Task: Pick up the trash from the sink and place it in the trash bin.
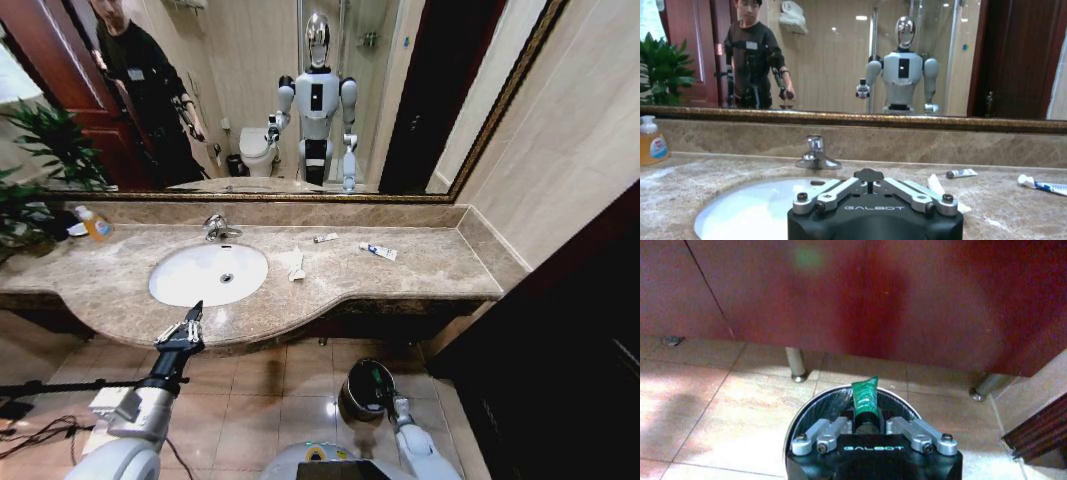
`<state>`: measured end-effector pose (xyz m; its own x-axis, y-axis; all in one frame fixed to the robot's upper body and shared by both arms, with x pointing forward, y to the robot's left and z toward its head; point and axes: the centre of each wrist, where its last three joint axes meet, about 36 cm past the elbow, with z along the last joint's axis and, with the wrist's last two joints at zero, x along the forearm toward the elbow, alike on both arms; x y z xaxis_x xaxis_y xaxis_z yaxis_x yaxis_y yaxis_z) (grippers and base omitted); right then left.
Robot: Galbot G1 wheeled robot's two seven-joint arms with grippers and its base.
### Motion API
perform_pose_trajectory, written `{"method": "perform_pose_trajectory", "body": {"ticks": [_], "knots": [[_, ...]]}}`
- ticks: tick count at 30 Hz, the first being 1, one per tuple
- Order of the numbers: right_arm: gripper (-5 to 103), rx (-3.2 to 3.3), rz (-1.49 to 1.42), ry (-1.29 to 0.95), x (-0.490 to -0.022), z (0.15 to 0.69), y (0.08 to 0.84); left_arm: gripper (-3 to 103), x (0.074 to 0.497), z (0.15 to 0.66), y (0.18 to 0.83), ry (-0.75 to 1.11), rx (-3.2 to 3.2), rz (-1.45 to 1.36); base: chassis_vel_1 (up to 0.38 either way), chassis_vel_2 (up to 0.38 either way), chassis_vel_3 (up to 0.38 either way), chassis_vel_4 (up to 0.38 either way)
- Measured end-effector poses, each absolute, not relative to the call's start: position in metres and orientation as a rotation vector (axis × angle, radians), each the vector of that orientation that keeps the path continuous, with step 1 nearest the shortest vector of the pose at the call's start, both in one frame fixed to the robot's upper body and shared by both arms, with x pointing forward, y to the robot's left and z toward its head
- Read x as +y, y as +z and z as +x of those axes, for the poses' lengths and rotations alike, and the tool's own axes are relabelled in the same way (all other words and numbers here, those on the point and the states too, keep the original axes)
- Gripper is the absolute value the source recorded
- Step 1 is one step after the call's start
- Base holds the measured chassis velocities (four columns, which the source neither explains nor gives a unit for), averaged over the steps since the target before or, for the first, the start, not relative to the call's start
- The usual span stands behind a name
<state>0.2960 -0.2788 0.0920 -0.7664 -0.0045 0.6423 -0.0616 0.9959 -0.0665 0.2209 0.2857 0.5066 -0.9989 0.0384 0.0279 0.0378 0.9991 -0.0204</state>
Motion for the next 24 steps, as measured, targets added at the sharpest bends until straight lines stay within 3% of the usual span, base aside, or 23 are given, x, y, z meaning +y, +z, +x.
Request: {"method": "perform_pose_trajectory", "body": {"ticks": [2,4,8,16,19,21,22,24], "knots": [[18,-2.442,0.045,0.108,-0.278,0.298,0.090,0,0.286,0.221,0.507,0.031,-3.113,-0.059,0.000,0.000,0.000,0.000],[22,-2.442,0.043,0.107,-0.278,0.299,0.089,0,0.286,0.221,0.507,0.031,-3.113,-0.059,0.000,0.000,0.000,0.000],[44,-2.443,0.035,0.108,-0.277,0.299,0.085,0,0.286,0.221,0.507,0.031,-3.113,-0.059,0.000,0.000,0.000,0.000],[66,-2.454,0.029,0.116,-0.282,0.299,0.087,0,0.286,0.221,0.507,0.031,-3.113,-0.059,0.000,0.000,0.000,0.000],[82,-2.463,0.023,0.123,-0.286,0.299,0.090,0,0.286,0.221,0.507,0.031,-3.113,-0.059,0.000,0.000,0.000,0.000],[82,-2.464,0.023,0.124,-0.286,0.299,0.090,0,0.286,0.221,0.507,0.031,-3.113,-0.059,0.000,0.000,0.000,0.000],[92,-2.467,0.019,0.127,-0.288,0.299,0.092,0,0.286,0.221,0.507,0.031,-3.113,-0.059,0.000,0.000,0.000,0.000],[97,-2.472,0.013,0.127,-0.290,0.298,0.094,0,0.286,0.221,0.507,0.031,-3.113,-0.059,0.000,0.000,0.000,0.000]]}}
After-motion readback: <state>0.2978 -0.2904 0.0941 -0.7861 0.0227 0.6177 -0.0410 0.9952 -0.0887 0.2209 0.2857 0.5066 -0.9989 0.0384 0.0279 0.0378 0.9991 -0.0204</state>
